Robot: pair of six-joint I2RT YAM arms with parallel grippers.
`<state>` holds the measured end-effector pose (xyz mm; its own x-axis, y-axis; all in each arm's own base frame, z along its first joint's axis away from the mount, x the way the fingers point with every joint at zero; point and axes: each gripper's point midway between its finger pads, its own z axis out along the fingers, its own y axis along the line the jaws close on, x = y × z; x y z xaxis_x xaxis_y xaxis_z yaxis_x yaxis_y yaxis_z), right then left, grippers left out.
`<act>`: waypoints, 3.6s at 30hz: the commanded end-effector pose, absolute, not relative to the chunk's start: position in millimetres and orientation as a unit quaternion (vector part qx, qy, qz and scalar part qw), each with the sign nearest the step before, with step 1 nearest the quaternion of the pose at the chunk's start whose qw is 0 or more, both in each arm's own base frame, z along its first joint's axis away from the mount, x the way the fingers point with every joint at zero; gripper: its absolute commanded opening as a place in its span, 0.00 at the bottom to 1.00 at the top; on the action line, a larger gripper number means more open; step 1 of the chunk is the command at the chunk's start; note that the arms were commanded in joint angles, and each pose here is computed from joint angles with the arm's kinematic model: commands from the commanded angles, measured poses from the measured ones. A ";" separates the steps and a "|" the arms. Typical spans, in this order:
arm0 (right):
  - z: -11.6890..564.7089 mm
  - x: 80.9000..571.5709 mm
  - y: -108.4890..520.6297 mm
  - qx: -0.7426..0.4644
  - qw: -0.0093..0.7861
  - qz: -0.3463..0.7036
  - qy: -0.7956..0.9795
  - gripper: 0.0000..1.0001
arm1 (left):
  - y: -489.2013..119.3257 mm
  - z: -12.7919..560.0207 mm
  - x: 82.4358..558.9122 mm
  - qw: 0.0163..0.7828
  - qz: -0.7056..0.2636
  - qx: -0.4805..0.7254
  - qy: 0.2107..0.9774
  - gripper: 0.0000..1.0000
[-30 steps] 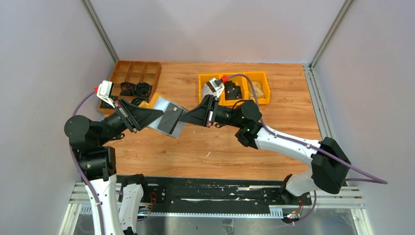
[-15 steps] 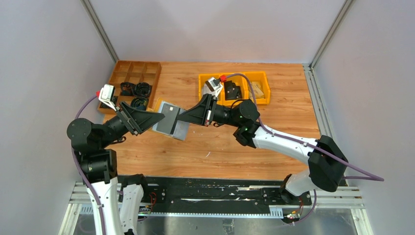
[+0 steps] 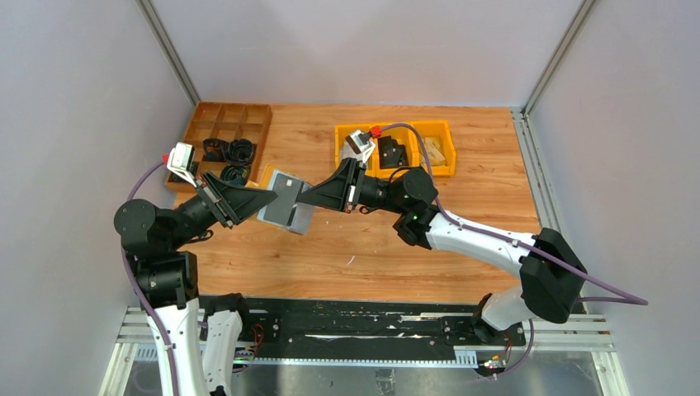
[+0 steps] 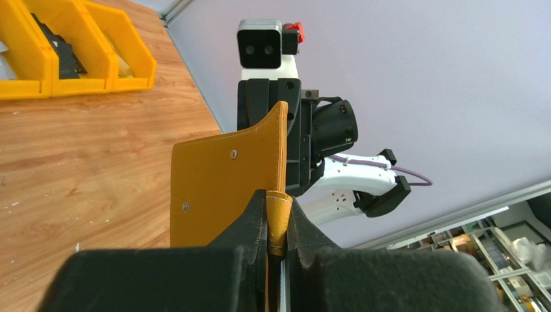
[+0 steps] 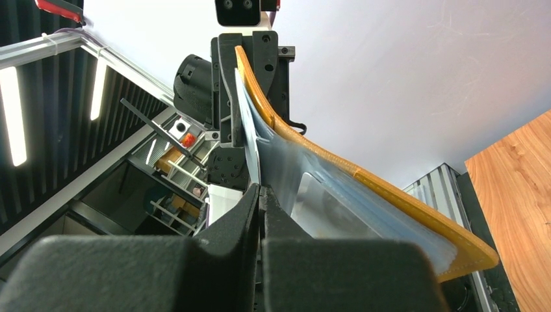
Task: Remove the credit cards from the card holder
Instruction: Remove the credit card from the card holder.
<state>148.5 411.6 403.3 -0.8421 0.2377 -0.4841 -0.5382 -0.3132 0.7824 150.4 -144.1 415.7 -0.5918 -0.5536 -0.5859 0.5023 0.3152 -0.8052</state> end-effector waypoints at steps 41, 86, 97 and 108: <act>431.8 107.7 400.6 -0.170 0.223 0.848 0.450 0.00 | -145.3 458.6 142.8 0.486 -0.579 0.008 0.655 0.00; 409.2 129.4 374.7 -0.149 0.247 0.826 0.485 0.00 | -145.8 490.5 142.9 0.516 -0.573 0.045 0.635 0.00; 433.8 121.8 397.5 -0.177 0.234 0.833 0.469 0.00 | -138.4 456.8 153.5 0.536 -0.545 0.019 0.644 0.07; 420.6 118.5 412.0 -0.191 0.237 0.806 0.507 0.00 | -140.2 441.6 152.0 0.515 -0.556 0.010 0.652 0.59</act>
